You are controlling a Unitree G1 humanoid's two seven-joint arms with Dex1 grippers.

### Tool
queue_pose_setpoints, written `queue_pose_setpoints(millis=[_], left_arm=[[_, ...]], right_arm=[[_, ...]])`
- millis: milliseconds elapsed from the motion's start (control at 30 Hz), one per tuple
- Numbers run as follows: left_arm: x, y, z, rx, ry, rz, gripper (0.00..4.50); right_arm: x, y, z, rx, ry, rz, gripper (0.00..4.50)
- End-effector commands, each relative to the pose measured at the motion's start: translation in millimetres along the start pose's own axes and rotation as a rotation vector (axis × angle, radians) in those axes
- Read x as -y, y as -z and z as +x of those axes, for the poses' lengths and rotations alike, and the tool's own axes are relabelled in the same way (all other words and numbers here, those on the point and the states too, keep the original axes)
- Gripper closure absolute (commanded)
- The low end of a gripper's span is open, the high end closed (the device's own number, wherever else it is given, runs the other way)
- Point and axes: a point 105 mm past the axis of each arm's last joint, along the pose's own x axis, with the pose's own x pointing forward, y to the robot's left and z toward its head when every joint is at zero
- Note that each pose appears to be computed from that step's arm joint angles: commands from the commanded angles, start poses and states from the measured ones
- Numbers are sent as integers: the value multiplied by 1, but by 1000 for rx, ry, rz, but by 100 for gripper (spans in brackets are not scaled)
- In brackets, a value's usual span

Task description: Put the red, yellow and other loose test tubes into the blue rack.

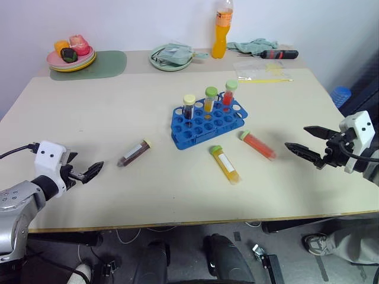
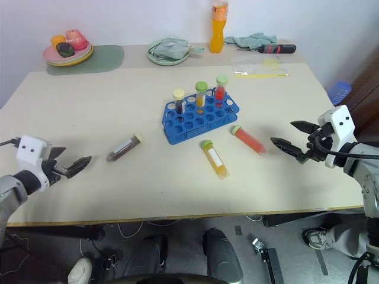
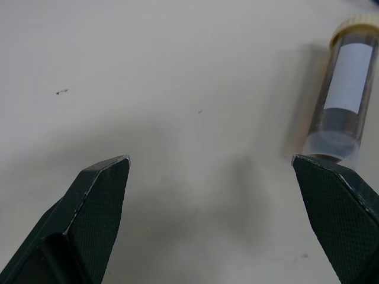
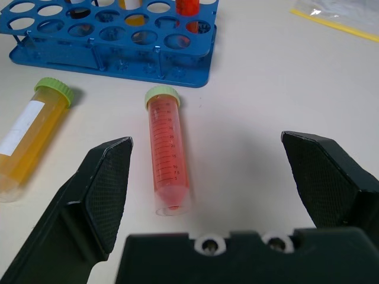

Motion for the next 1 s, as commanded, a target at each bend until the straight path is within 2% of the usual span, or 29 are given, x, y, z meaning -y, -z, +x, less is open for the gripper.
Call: queue_pose_setpoints(millis=[33, 167, 233, 433, 533, 633, 733, 1000], left_arm=[[-1, -11, -2, 41, -18, 18, 0], [5, -28, 1, 110, 8, -1, 0], [19, -38, 4, 135, 72, 19, 0], [100, -60, 11, 185, 435, 98, 0], [142, -60, 16, 189, 595, 155, 0], [171, -52, 20, 180, 689, 193, 0], [182, -48, 24, 181, 713, 191, 0], [194, -43, 23, 190, 708, 150, 0]], right_arm=[[-2, -11, 0, -1, -8, -57, 5], [3, -13, 9, -71, 23, -75, 5], [-1, -19, 14, -87, -4, -104, 5], [-18, -26, 34, -220, -140, -202, 5], [-13, -23, 62, -323, -98, -119, 5], [-24, -18, 86, -433, -122, -153, 5], [-36, -19, 104, -485, -157, -184, 5], [-32, -23, 125, -606, -129, -106, 5]])
